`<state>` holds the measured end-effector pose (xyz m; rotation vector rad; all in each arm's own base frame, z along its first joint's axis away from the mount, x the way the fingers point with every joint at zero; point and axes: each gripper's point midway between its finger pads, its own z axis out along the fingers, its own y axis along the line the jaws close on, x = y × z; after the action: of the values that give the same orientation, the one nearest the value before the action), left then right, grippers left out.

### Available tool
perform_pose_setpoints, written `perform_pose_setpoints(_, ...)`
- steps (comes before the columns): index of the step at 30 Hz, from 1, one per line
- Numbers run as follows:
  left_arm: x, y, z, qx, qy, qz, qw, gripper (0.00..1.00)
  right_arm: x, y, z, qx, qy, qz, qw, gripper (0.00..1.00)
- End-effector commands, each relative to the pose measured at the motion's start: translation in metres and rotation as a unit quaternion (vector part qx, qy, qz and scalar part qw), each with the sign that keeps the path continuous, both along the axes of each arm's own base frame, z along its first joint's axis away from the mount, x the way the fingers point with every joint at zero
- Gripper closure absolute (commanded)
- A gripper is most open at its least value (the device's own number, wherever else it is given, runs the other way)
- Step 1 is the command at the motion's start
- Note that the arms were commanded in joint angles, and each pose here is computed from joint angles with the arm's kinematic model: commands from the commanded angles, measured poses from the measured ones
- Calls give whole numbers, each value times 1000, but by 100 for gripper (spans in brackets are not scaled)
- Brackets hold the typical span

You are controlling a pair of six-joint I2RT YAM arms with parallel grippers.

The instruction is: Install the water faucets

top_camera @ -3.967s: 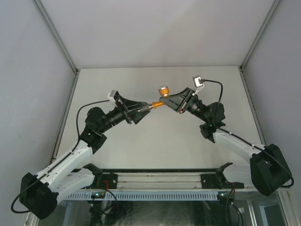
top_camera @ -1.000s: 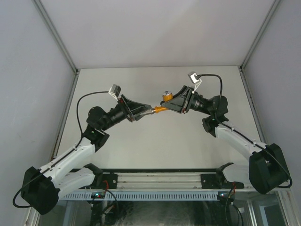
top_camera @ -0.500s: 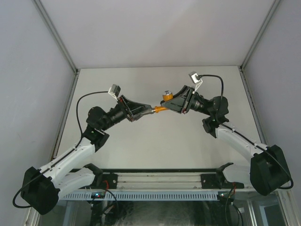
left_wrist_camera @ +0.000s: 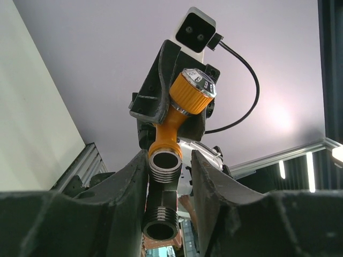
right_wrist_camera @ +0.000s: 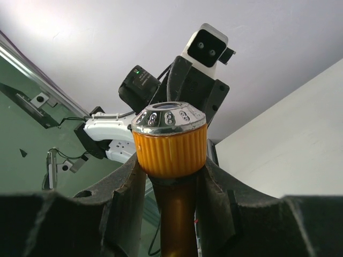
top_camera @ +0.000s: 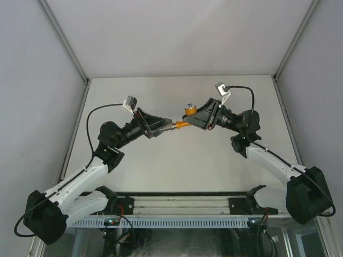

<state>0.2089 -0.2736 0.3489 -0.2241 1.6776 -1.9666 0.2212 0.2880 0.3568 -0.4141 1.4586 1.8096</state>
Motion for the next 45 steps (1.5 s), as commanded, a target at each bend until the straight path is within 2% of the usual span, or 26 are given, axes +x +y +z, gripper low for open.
perform_pose_setpoints(1,-12,6,35,-29,-58,2,998,58,-5,-3,16,17,-32,-15,999,100)
perform_pose_setpoints(11,-13,4,36,-25,-60,-5,998,57,-4,-3,17,17,-31,-19,999,100)
perform_pose_setpoints(15,-13,3,33,-15,-59,-5,998,53,-4,-4,18,18,-31,-21,999,100)
perform_pose_setpoints(21,-13,2,31,-8,-62,-5,998,54,-2,-4,17,18,-28,-24,999,100)
perform_pose_setpoints(29,-13,1,31,-7,-63,-5,998,78,-6,-4,17,15,-30,-19,999,100)
perform_pose_setpoints(32,-13,1,32,-5,-69,-4,998,99,-7,-3,15,11,-29,-16,999,100)
perform_pose_setpoints(35,-13,2,34,-1,-88,4,996,100,-8,-4,12,6,-21,-18,1000,100)
perform_pose_setpoints(37,-14,3,35,4,-104,10,994,99,-7,-4,10,1,-9,-20,1000,89)
perform_pose_setpoints(40,-14,6,37,18,-148,30,988,100,-6,-7,6,-7,23,-26,999,58)
perform_pose_setpoints(42,-12,8,34,31,-173,44,983,100,-7,-10,2,-15,52,-26,998,49)
perform_pose_setpoints(45,-14,4,35,30,-200,32,979,100,-14,-13,-2,-32,56,-28,997,37)
